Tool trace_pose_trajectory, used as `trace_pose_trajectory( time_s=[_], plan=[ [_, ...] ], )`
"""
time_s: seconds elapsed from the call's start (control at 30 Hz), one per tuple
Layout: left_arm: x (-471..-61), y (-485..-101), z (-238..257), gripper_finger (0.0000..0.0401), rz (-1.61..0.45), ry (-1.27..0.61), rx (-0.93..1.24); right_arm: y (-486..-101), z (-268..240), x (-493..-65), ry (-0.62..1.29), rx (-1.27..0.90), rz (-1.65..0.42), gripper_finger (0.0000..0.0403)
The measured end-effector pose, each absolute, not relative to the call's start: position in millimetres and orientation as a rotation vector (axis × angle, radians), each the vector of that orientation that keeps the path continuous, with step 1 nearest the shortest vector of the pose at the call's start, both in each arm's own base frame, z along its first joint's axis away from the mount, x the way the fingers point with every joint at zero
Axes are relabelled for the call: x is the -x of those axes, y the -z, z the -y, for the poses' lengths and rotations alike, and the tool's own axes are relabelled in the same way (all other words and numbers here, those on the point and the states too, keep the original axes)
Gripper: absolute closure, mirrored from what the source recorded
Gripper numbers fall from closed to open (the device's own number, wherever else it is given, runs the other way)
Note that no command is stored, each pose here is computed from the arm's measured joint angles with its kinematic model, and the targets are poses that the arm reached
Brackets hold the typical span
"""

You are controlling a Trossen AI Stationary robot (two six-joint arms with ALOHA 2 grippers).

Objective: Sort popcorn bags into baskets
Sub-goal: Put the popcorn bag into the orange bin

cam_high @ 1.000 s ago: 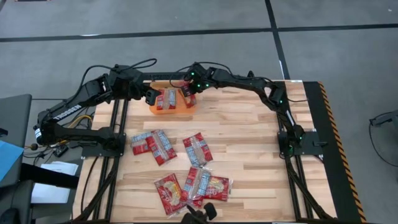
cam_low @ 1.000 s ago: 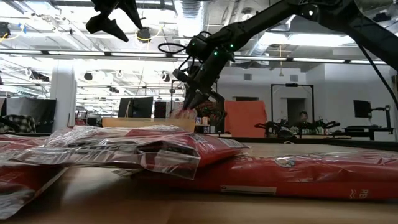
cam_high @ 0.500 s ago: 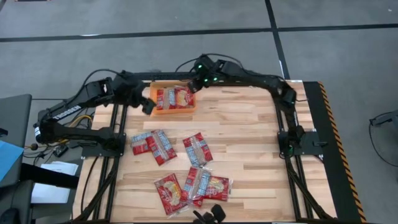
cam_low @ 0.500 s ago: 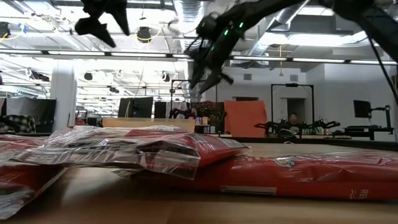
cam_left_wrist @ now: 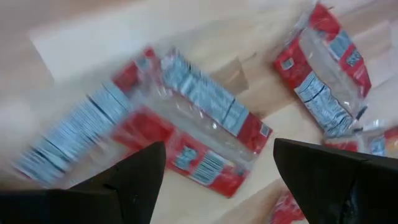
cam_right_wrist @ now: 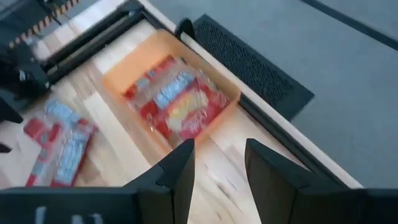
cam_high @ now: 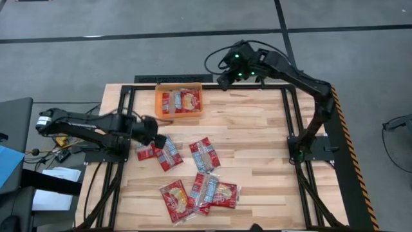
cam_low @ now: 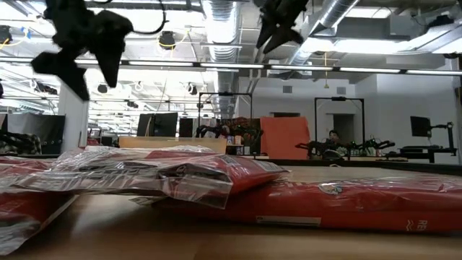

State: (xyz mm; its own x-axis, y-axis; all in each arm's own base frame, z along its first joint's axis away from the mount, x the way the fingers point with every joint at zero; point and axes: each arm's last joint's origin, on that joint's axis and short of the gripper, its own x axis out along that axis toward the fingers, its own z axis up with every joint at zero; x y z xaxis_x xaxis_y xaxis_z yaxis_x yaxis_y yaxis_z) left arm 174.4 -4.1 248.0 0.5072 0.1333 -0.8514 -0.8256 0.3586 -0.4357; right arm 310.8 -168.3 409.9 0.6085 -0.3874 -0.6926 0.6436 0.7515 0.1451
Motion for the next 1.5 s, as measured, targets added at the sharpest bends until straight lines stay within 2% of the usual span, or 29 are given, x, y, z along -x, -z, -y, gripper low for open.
trace_pose_trajectory(
  time_s=[0.17, 0.4, 0.67, 1.03, 1.1, 1.17, 1.43, 1.5],
  plan=[
    [-171, -222, 32, 0.0115, -0.730, -0.802, 1.219, -410, 161, -296, 0.605, -0.391, -0.799, 0.0224],
    [-163, -213, 70, 0.0115, -0.535, -0.927, 1.387, -406, 158, -292, 0.576, -0.343, -0.878, 0.0200],
    [-184, -171, 96, 0.0115, -0.624, -1.053, 1.359, -406, 161, -291, 0.560, -0.303, -0.888, 0.0197],
    [-211, -129, 103, 0.0118, -0.555, -1.123, 1.283, -406, 162, -290, 0.557, -0.298, -0.894, 0.0207],
    [-213, -125, 101, 0.0134, -0.540, -1.137, 1.277, -406, 162, -290, 0.556, -0.298, -0.896, 0.0207],
    [-214, -125, 99, 0.0166, -0.532, -1.146, 1.279, -406, 162, -290, 0.557, -0.298, -0.899, 0.0207],
    [-221, -125, 90, 0.0370, -0.463, -1.141, 1.256, -404, 160, -288, 0.541, -0.310, -0.922, 0.0235],
    [-223, -127, 91, 0.0387, -0.456, -1.110, 1.259, -404, 159, -289, 0.462, -0.339, -0.914, 0.0242]
  ],
)
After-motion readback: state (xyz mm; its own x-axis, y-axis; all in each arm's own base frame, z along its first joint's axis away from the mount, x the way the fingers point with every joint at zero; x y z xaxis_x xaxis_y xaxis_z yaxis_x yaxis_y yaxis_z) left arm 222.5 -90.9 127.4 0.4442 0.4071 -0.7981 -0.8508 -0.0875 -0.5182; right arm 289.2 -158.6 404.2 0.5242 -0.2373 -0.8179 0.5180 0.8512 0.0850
